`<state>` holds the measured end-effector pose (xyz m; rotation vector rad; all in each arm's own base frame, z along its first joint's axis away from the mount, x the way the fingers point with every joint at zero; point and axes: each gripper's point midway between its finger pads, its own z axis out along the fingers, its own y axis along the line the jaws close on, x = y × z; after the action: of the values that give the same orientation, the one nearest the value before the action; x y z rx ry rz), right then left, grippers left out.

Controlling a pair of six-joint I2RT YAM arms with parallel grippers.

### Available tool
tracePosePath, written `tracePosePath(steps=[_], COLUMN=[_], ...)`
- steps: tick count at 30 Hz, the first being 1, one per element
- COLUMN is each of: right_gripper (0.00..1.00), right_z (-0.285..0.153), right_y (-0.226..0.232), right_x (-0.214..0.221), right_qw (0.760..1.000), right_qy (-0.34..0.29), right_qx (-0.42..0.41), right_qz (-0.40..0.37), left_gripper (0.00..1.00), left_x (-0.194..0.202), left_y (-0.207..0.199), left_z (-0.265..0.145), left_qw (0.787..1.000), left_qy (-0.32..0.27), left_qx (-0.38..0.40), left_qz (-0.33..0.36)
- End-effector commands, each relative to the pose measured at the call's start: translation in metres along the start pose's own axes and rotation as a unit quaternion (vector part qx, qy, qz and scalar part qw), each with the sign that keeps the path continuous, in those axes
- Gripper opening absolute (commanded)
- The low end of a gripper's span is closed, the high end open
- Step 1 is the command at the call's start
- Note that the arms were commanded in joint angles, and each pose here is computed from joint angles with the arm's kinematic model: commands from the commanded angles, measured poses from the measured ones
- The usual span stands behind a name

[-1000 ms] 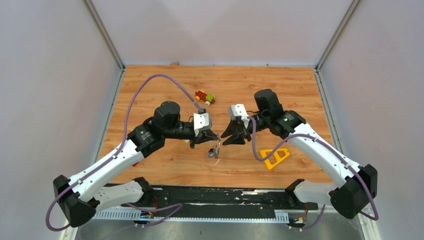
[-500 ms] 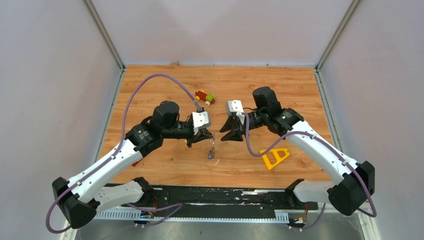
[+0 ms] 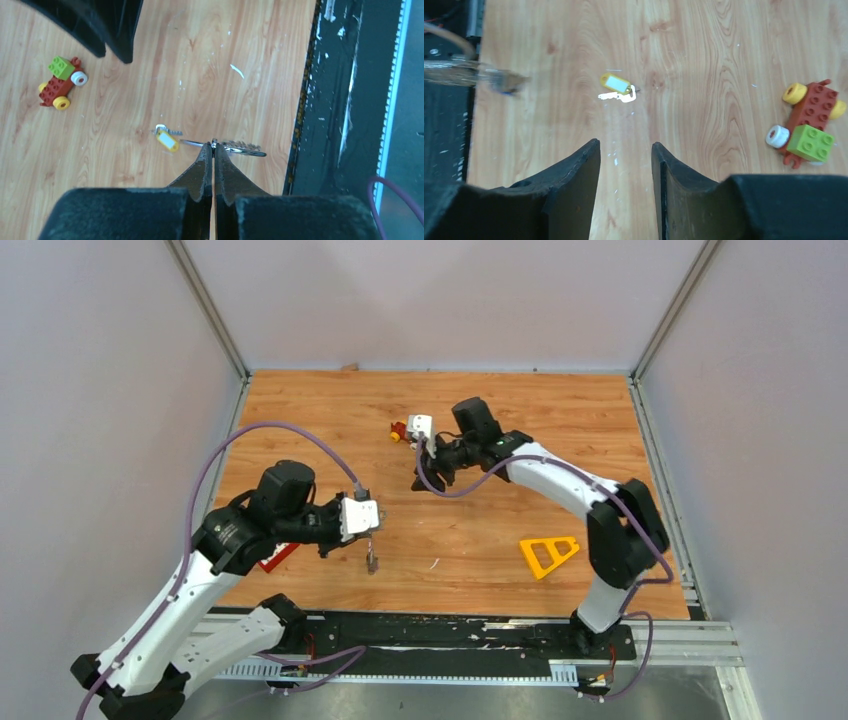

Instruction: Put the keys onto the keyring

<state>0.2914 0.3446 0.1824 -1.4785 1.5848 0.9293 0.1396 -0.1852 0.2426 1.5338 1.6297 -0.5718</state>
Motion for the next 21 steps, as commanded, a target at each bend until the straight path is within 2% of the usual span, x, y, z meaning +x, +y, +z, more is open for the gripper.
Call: tracePosePath(steps=[1, 5, 9, 14, 21], right_gripper=[0.44, 0.45, 0.47, 0.49, 0.50], right_z=[0.043, 0.084, 0.113, 0.122, 0.131], right_y=[-0.027, -0.037, -0.039, -0.035, -0.029], right_x=[-0.003, 0.022, 0.044, 0.063, 0.077], right_qw=[1.000, 0.998, 0.994, 0.981, 0.960], right_qy=[0.015, 0.062, 0.099, 0.132, 0.141], right_qx=[0.011, -0.009, -0.045, -0.119, -0.189], right_qz=[-0.002, 0.022, -0.016, -0.078, -0.151], left_gripper=[0.00, 0.00, 0.00, 0.00, 0.00], left_x=[0.003, 0.010, 0.012, 0.008, 0.002], left_y=[-0.014, -0.019, -0.022, -0.024, -0.024], left_z=[-0.026, -0.036, -0.041, -0.044, -0.046], left_qw=[0.999, 0.999, 0.999, 0.999, 0.999], left_qy=[0.019, 0.036, 0.040, 0.033, 0.027], left_qx=[0.010, 0.009, 0.007, 0.009, 0.011], left_qz=[0.025, 0.027, 0.028, 0.030, 0.030])
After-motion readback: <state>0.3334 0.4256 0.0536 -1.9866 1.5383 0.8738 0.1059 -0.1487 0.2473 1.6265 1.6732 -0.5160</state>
